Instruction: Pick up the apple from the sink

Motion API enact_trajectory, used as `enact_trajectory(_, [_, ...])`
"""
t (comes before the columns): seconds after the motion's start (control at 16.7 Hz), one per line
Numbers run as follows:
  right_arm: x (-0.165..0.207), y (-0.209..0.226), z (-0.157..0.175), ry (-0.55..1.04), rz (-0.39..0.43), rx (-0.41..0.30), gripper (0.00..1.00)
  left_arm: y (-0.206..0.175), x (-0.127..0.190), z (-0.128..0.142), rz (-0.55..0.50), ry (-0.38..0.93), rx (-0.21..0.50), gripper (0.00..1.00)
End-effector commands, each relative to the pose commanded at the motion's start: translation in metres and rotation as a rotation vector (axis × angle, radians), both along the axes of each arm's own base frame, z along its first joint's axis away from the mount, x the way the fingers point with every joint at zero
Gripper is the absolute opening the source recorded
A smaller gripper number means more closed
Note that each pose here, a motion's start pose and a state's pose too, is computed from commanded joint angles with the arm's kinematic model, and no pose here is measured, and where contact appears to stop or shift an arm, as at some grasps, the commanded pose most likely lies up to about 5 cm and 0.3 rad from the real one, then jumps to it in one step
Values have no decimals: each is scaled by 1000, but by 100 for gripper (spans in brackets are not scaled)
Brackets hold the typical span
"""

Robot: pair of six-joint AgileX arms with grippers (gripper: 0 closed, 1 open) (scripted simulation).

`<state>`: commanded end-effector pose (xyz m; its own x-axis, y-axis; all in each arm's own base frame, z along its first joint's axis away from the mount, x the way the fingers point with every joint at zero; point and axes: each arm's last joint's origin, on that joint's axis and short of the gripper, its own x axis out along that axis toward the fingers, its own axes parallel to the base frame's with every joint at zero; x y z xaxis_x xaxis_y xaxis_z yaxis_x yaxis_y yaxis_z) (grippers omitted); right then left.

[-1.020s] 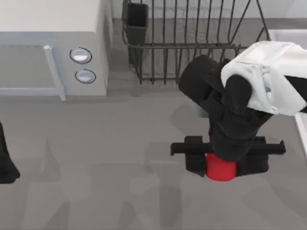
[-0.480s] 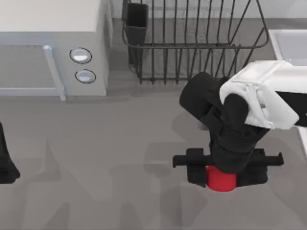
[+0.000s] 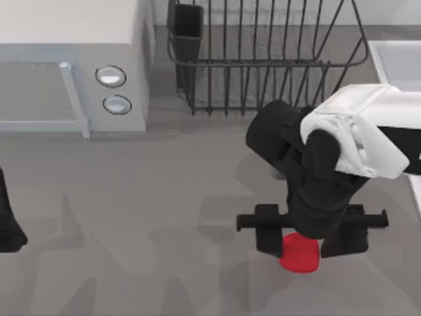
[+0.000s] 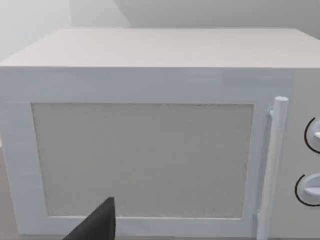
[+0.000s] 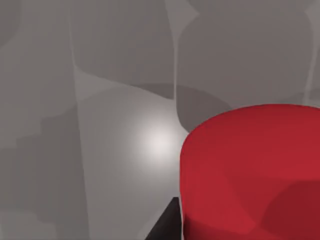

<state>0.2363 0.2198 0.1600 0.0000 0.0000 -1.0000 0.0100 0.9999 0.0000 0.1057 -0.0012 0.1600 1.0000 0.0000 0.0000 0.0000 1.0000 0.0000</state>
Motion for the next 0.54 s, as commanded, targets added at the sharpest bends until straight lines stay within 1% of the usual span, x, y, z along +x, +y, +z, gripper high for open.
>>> enact_trajectory(0.18, [0, 0, 0, 0, 0, 0, 98, 0, 0, 0, 0, 0, 0, 100])
enact_trajectory(0.24, [0, 0, 0, 0, 0, 0, 100, 0, 0, 0, 0, 0, 0, 100])
enact_trajectory(0.54, [0, 0, 0, 0, 0, 0, 100, 0, 0, 0, 0, 0, 0, 100])
